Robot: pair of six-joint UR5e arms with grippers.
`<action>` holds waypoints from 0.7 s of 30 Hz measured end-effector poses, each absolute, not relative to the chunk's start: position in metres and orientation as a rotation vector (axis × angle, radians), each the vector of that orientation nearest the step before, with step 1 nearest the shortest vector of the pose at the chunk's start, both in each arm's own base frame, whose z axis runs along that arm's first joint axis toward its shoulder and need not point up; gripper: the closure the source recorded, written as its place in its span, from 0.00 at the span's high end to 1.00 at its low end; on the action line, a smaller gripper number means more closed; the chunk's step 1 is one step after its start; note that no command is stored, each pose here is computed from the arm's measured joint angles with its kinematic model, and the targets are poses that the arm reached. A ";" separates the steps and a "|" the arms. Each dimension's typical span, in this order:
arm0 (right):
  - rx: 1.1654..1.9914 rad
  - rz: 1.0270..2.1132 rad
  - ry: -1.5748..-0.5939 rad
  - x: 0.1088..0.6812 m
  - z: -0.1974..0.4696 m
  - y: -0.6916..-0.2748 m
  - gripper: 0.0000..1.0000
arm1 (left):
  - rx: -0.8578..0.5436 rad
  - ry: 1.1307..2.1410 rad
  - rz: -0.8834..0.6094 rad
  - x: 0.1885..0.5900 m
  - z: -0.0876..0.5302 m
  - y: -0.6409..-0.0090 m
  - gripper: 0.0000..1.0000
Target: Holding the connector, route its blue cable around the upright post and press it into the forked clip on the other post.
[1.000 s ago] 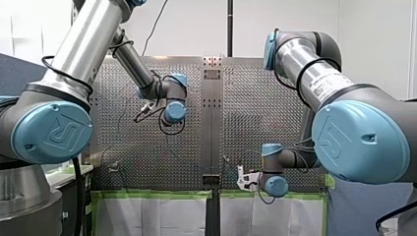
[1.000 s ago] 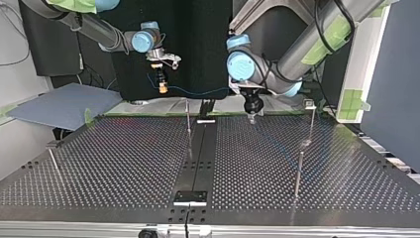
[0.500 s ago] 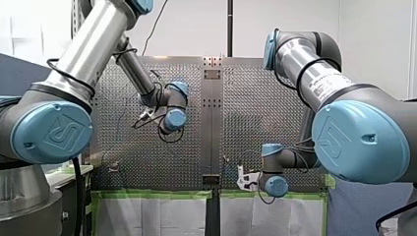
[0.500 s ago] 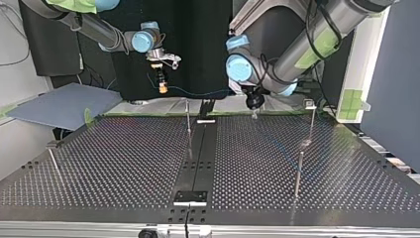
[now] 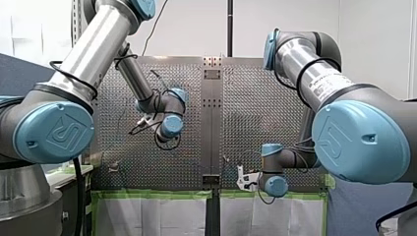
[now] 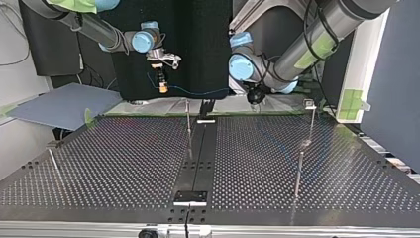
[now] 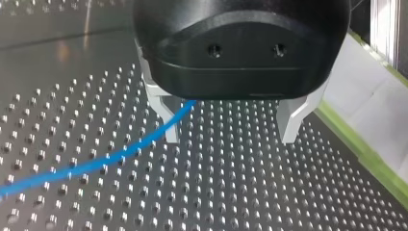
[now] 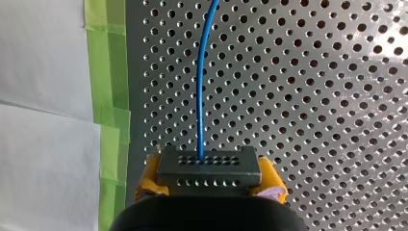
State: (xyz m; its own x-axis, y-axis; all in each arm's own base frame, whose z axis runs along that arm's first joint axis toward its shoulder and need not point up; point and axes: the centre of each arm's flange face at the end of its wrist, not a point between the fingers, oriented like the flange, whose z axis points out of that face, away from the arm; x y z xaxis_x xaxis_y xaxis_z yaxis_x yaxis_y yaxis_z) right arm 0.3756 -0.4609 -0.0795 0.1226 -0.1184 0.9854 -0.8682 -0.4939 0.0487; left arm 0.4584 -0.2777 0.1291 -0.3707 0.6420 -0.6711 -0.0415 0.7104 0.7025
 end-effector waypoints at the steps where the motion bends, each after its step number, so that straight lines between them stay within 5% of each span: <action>1: 1.735 1.429 -0.962 0.376 -0.080 -0.461 0.00 | 0.482 1.822 0.770 0.457 0.127 -0.279 1.00; 21: 1.738 1.431 -0.957 0.377 -0.080 -0.459 0.00 | 0.534 1.870 0.713 0.452 0.087 -0.283 1.00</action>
